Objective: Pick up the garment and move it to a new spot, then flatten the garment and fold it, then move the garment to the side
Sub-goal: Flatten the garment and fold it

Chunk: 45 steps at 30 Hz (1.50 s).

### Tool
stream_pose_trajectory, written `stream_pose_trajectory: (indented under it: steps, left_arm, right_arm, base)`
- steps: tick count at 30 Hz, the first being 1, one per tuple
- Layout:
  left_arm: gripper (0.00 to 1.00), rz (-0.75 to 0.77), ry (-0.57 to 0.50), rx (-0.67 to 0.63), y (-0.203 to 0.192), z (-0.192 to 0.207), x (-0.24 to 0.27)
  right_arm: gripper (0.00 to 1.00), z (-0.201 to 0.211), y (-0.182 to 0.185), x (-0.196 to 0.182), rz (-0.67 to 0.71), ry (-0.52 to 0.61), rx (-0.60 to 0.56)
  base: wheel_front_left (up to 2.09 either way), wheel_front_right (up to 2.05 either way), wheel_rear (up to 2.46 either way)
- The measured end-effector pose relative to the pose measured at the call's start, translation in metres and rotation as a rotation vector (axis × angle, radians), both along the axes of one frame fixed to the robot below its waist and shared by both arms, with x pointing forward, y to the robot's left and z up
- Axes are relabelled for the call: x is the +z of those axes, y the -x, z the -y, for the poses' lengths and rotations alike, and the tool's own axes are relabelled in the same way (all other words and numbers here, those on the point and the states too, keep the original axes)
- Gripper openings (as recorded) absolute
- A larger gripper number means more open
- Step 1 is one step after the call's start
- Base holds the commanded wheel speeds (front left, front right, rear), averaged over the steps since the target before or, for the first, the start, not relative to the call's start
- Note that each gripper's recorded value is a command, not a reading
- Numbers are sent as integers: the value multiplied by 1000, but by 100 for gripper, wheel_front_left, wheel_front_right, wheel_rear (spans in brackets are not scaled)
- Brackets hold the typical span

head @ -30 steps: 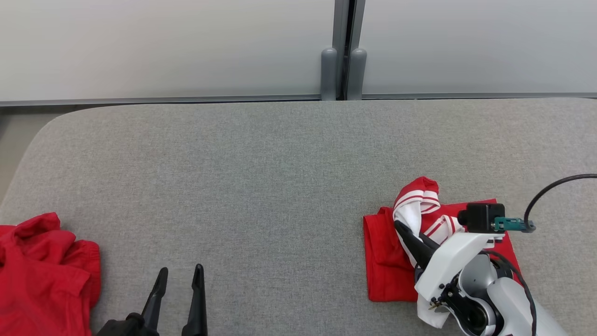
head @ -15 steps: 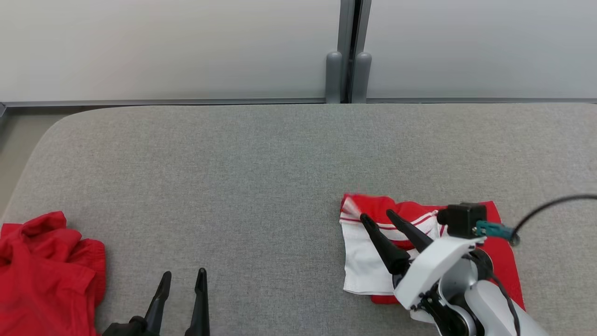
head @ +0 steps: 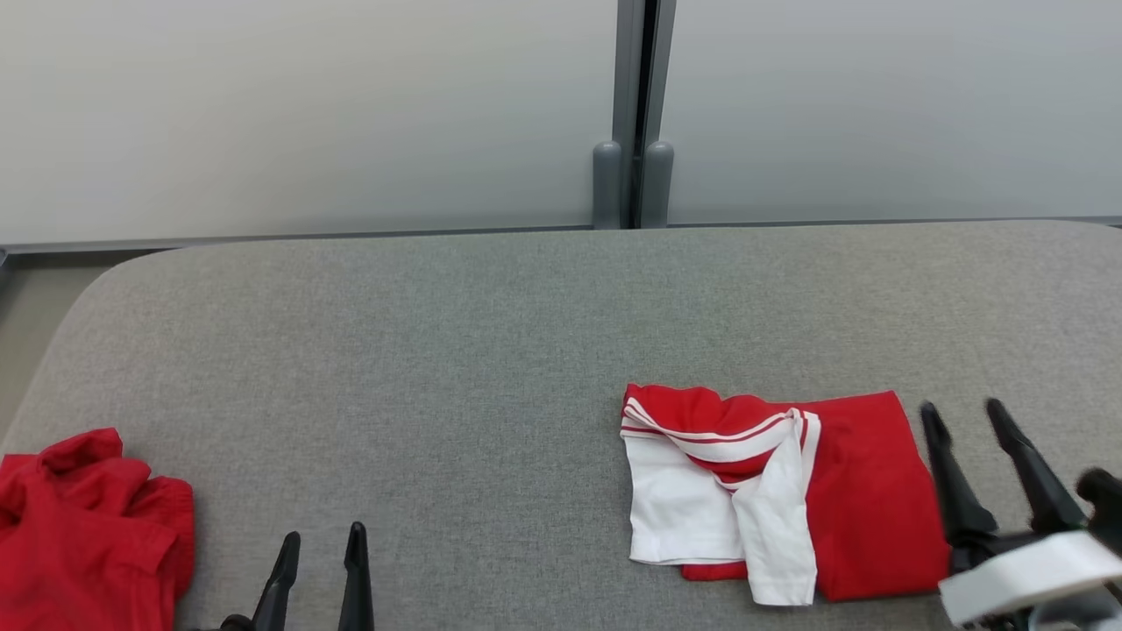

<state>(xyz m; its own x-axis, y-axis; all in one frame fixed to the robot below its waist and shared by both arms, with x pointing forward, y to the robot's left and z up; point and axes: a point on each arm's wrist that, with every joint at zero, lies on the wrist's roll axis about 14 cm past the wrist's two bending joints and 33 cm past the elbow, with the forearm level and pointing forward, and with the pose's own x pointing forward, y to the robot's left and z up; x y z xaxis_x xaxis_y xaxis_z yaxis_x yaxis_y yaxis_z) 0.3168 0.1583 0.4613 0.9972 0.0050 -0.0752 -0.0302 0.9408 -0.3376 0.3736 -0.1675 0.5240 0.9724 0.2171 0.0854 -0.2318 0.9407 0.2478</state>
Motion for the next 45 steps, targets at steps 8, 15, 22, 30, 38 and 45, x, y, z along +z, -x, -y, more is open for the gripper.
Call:
stream_pose_trajectory:
  steps: [8,15,22,30,38,45]
  left_arm:
    - [100,23,-43,27,1,-13,6]
    - [100,12,-125,43,12,-29,1]
    - [100,9,-134,59,20,-37,0]
    - [100,16,-132,66,19,-38,3]
    - [100,0,-126,52,14,-32,-1]
    - [100,1,-119,41,-4,-28,0]
  right_arm:
    - [100,57,29,-46,-79,235,-190]
    - [100,58,43,-39,-50,270,-233]
    - [100,54,46,-41,-53,256,-235]
    - [48,51,42,-41,-54,249,-227]
    - [0,43,6,-45,-64,294,-164]
    - [0,8,-33,-87,-196,321,-52]
  base:
    - [0,0,0]
    - [0,0,0]
    - [0,0,0]
    - [0,0,0]
    - [0,0,0]
    - [0,0,0]
